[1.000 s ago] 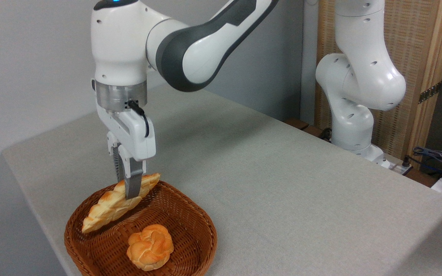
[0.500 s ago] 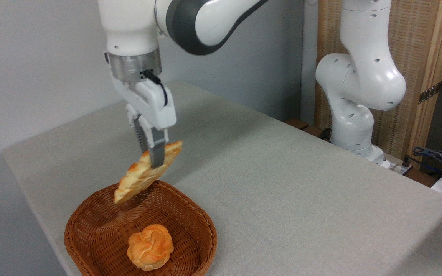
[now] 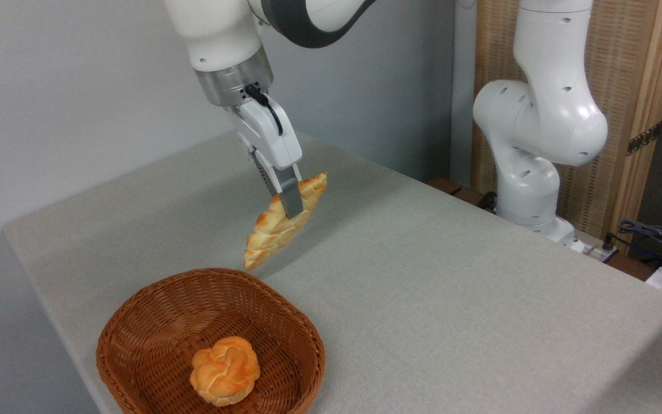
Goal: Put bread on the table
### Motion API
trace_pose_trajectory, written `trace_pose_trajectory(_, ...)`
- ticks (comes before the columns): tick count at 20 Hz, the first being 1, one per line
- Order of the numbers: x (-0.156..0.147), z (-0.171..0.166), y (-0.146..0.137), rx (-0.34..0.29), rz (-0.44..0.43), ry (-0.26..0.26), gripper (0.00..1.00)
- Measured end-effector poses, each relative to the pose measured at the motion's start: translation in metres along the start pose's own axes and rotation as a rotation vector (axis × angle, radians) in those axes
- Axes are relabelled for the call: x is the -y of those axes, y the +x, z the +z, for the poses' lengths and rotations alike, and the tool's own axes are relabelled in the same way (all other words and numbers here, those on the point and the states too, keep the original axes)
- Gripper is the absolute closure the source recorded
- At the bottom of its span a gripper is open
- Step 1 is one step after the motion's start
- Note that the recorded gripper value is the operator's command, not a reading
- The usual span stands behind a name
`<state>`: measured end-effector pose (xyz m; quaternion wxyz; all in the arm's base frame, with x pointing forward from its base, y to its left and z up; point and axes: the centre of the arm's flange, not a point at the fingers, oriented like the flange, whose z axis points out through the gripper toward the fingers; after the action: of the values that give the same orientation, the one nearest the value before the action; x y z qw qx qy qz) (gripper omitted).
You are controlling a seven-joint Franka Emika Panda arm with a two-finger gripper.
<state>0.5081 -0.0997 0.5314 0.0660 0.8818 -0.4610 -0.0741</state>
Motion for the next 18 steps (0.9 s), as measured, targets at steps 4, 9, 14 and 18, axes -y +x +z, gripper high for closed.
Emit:
trace_pose_trajectory(4,-0.002,0.013,0.002,0.024,0.022,-0.024,0.00)
trace_pose_trajectory(9,0.001,0.024,0.006,0.040,0.025,-0.040,0.00)
trace_pose_trajectory(14,0.003,0.023,0.008,0.029,0.026,-0.029,0.00)
trace_pose_trajectory(18,0.014,0.009,0.017,-0.068,0.024,0.072,0.00)
